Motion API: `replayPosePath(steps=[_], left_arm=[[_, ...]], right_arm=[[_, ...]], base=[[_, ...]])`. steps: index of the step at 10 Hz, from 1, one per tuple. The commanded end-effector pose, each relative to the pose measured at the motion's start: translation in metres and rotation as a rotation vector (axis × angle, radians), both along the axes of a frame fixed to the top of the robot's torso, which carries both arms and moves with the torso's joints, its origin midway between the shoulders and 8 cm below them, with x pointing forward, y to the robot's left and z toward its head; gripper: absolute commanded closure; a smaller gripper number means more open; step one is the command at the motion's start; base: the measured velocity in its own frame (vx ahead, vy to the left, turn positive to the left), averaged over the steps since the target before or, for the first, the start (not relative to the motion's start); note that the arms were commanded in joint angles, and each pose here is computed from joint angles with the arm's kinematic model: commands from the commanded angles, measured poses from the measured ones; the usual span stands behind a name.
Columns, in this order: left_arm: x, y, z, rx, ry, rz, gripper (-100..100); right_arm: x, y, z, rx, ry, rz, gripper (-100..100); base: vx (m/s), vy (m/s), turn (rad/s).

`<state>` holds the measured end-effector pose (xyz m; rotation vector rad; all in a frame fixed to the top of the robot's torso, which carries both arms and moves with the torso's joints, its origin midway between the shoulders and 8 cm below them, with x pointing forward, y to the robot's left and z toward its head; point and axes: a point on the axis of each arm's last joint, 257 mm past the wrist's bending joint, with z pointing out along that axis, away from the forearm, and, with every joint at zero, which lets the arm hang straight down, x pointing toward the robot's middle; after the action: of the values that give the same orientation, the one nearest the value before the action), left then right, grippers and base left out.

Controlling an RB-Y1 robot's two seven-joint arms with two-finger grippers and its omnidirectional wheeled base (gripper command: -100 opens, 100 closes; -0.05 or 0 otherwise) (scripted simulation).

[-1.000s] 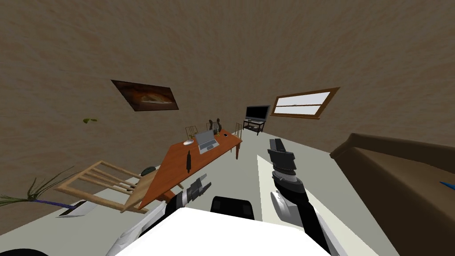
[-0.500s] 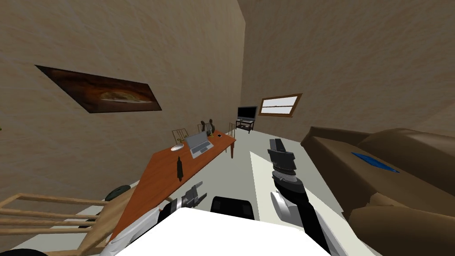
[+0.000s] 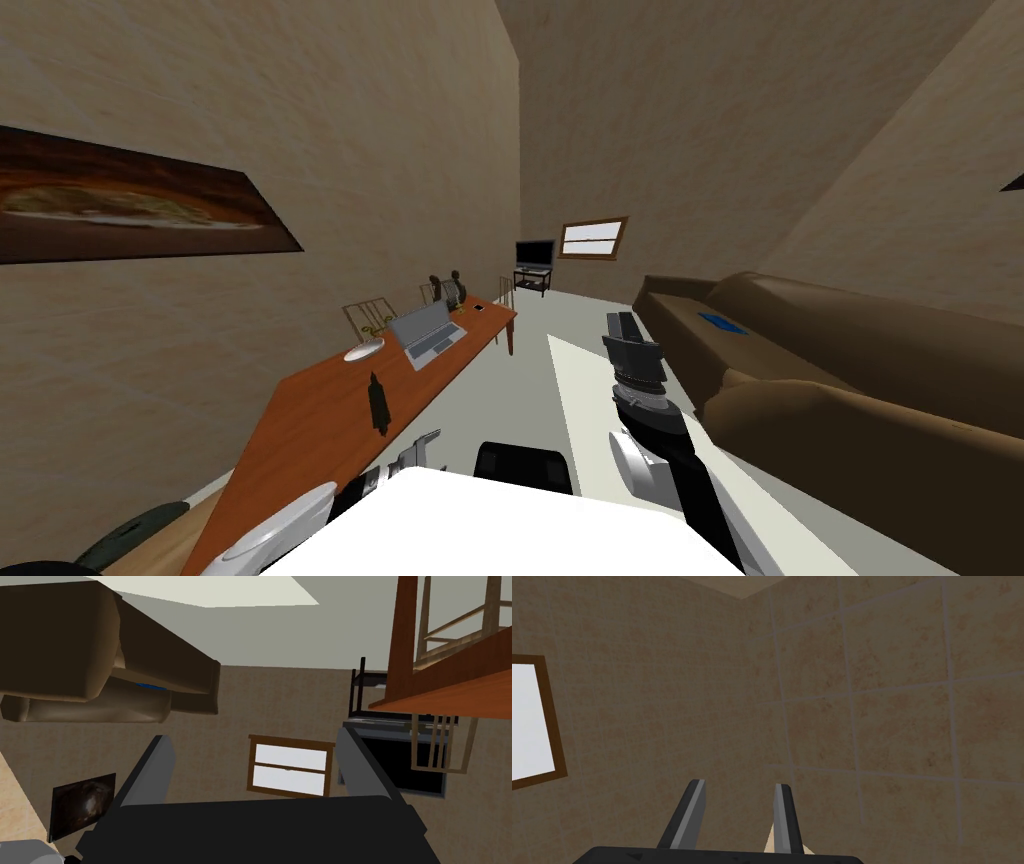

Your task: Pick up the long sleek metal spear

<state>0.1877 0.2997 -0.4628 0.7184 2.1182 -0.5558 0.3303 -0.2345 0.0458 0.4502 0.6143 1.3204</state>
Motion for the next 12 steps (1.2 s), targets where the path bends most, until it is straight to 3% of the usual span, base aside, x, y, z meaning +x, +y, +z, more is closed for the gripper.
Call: replayPosePath(steps=[1,2,3,4,5,6,7,8,10,11,12], left_arm=[[-0.011,0.012,-0.011,0.054,0.016,-0.024,-100],[-0.032,0.033,-0.025,0.136,0.045,-0.071,-100],[-0.033,0.035,-0.027,0.140,0.047,-0.070,-100],[-0.055,0.060,-0.040,0.222,0.080,-0.116,-100],[-0.055,0.060,-0.040,0.223,0.079,-0.117,-100],[-0.076,0.083,-0.049,0.295,0.110,-0.163,-100],[-0.077,0.085,-0.050,0.303,0.111,-0.166,-100],[-0.097,0.108,-0.057,0.374,0.138,-0.216,-100],[-0.099,0.111,-0.057,0.379,0.142,-0.215,-100],[-0.116,0.131,-0.061,0.442,0.163,-0.269,-100],[-0.119,0.136,-0.062,0.451,0.173,-0.264,-100]], right_arm=[[0.000,0.000,0.000,0.000,0.000,0.000,0],[0.000,0.000,0.000,0.000,0.000,0.000,0],[0.000,0.000,0.000,0.000,0.000,0.000,0],[0.000,0.000,0.000,0.000,0.000,0.000,0],[0.000,0.000,0.000,0.000,0.000,0.000,0],[0.000,0.000,0.000,0.000,0.000,0.000,0],[0.000,0.000,0.000,0.000,0.000,0.000,0],[0.000,0.000,0.000,0.000,0.000,0.000,0],[0.000,0.000,0.000,0.000,0.000,0.000,0],[0.000,0.000,0.000,0.000,0.000,0.000,0],[0.000,0.000,0.000,0.000,0.000,0.000,0]], base=[[-0.031,0.068,-0.318],[-0.033,0.086,-0.400],[-0.035,0.074,-0.342],[-0.047,0.086,-0.424],[-0.040,0.070,-0.216],[-0.044,0.065,-0.356],[-0.040,0.064,-0.275],[-0.058,0.069,-0.386],[-0.037,0.053,-0.107],[-0.029,0.047,-0.332],[-0.036,0.069,-0.229]])
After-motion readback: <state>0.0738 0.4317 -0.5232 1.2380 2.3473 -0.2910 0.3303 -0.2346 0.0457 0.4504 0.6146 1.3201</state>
